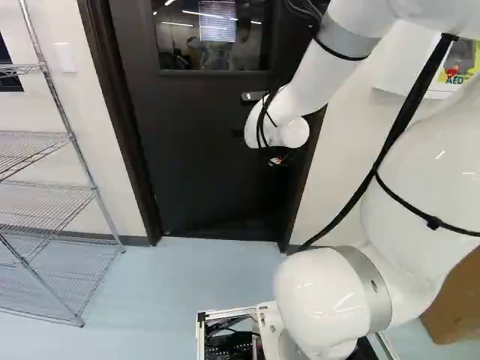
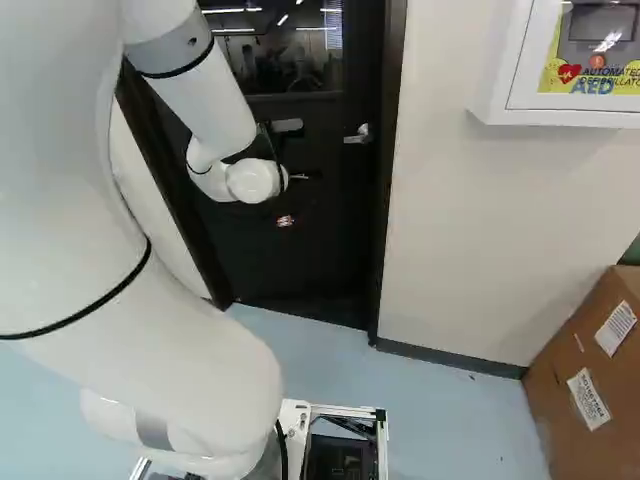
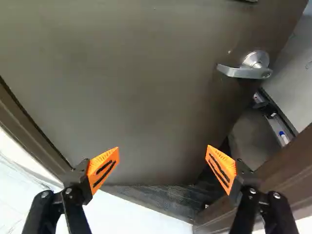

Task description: Open the door and move inside

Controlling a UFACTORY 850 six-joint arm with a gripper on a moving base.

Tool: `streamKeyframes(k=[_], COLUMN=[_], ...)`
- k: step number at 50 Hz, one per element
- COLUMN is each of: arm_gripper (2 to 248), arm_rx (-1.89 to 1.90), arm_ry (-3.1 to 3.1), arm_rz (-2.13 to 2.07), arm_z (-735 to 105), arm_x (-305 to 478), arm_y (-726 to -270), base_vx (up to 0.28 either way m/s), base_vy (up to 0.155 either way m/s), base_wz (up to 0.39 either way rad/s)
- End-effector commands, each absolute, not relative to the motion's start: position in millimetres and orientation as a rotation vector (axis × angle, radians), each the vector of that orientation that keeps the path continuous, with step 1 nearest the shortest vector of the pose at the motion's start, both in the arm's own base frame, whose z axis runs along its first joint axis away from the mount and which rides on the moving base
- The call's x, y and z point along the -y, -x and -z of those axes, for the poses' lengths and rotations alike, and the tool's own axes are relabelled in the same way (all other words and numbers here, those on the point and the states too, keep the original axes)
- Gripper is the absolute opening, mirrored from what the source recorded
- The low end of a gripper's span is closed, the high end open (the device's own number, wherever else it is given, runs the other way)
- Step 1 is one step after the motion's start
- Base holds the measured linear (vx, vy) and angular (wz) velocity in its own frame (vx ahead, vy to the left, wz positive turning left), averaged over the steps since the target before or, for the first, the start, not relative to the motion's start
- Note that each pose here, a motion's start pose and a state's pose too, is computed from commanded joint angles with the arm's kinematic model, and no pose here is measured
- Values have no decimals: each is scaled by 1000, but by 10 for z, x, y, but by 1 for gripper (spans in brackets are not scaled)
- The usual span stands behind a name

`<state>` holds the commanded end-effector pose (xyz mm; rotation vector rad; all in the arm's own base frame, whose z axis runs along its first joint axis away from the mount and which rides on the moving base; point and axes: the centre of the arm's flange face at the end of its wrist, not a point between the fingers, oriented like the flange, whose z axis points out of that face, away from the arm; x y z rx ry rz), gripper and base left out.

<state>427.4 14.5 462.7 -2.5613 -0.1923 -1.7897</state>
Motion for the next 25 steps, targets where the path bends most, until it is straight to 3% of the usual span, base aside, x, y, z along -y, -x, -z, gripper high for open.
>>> streamKeyframes(k=[25], arm_gripper=[247], arm_rx=[192], arm_ry=[2561], arm_rz=[1790], arm_z=[-4627], arm_x=[-145], arm_y=[-4274], base_vx=[100], base_vy=[58], base_wz=[-18])
